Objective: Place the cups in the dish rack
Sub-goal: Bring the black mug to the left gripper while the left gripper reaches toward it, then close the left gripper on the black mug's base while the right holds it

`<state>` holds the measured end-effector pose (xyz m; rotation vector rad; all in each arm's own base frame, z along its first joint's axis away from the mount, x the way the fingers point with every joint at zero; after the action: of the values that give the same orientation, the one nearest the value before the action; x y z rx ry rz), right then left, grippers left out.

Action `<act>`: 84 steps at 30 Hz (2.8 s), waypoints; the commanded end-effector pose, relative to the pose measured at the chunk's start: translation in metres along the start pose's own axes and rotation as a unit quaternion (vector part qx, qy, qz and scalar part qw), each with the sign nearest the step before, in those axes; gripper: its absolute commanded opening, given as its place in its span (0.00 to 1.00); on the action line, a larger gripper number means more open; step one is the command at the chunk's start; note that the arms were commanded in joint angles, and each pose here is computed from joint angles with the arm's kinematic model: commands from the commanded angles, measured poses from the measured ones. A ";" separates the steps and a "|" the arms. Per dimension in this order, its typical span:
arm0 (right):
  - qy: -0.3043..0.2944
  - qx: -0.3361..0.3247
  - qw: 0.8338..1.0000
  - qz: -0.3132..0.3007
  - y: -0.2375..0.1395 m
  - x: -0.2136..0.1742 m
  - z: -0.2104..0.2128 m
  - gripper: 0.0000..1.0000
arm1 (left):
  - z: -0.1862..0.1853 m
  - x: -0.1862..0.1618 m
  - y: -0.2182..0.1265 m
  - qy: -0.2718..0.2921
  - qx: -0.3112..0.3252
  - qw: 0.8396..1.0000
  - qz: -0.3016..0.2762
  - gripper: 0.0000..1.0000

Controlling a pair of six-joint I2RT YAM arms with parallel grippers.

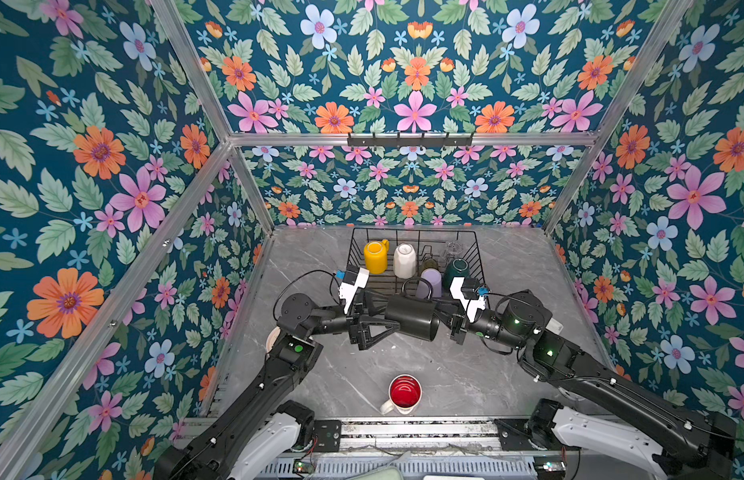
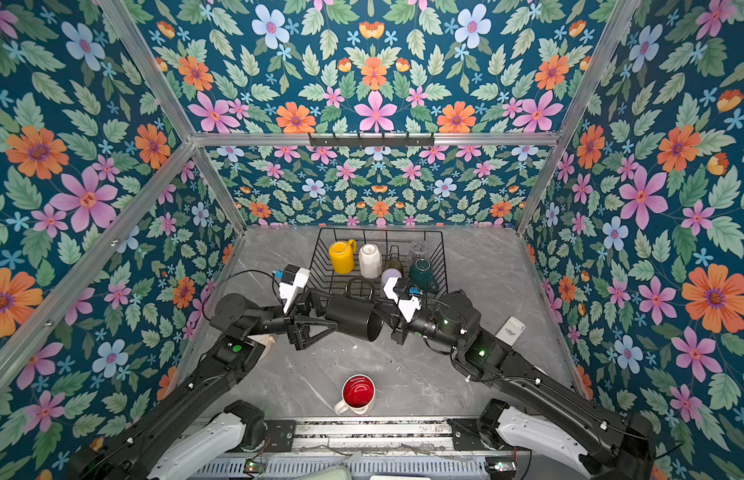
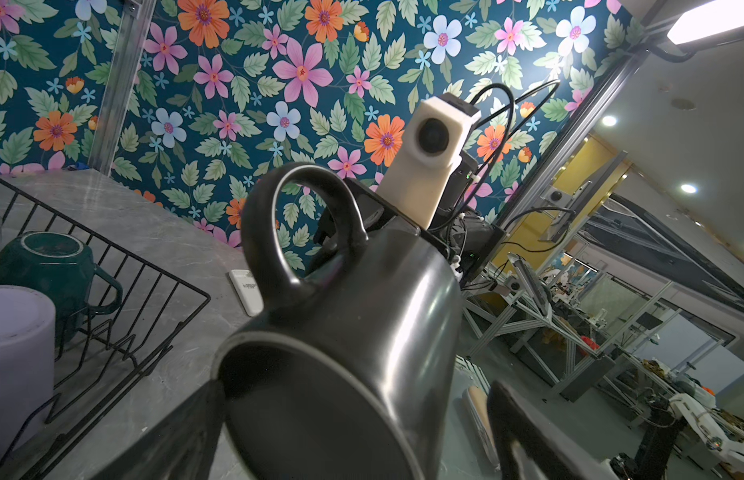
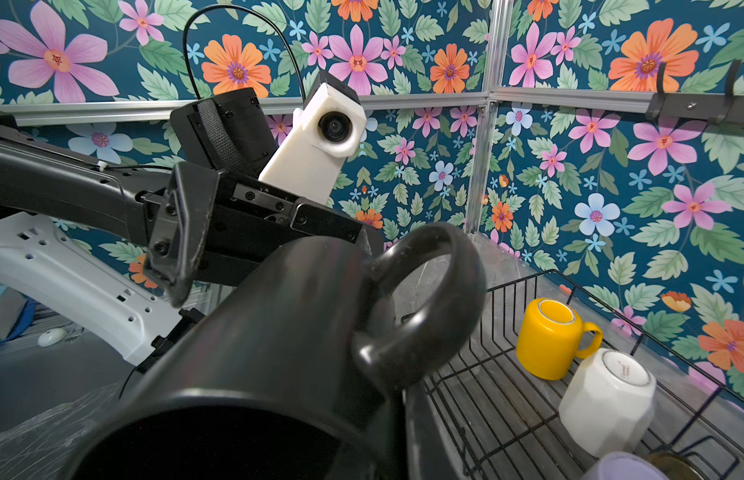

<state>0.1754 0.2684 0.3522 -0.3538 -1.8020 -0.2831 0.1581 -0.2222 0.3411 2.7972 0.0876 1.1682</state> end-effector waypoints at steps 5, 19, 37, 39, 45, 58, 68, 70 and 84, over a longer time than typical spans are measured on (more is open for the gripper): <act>0.001 0.046 0.997 -0.058 -0.008 0.025 0.014 0.00 | 0.008 0.009 -0.001 0.006 0.031 0.999 -0.021 1.00; -0.003 0.043 0.997 -0.067 -0.001 0.029 0.011 0.00 | -0.008 0.000 -0.002 -0.004 -0.031 0.999 0.008 1.00; 0.003 0.070 0.994 -0.087 0.022 0.037 0.009 0.00 | -0.014 -0.004 -0.003 -0.003 -0.049 0.999 0.020 0.99; 0.006 0.072 0.993 -0.089 0.026 0.036 0.008 0.00 | -0.014 -0.005 -0.003 -0.006 -0.050 0.999 0.022 1.00; 0.012 0.077 0.993 -0.092 0.036 0.034 0.007 0.00 | -0.015 -0.005 -0.003 -0.009 -0.059 0.998 0.022 1.00; 0.024 0.087 0.992 -0.082 0.047 0.025 0.008 0.00 | -0.020 -0.006 -0.004 -0.010 -0.069 0.997 0.025 0.93; 0.021 0.081 0.993 -0.089 0.049 0.028 0.005 0.00 | -0.026 -0.008 -0.005 -0.010 -0.083 0.996 0.029 0.93; 0.020 0.080 0.993 -0.088 0.049 0.028 0.005 0.00 | -0.029 -0.008 -0.006 -0.007 -0.088 0.996 0.029 0.94; 0.026 0.087 0.992 -0.087 0.055 0.025 0.005 0.00 | -0.036 -0.008 -0.007 -0.018 -0.121 0.992 0.032 0.76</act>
<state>0.1852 0.3248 0.3546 -0.1160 -1.7561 -0.1709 0.1402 -0.2176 0.3491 2.7013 -0.0875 0.9941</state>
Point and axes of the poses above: each gripper's point midway between its finger pads, its own y axis out along the fingers, its own z axis along the line the jaws close on, x = y × z, the point moved 3 cm from there along -y, back along the fingers, and after that the axes turned 15 degrees about -y, right-handed, at the moved point
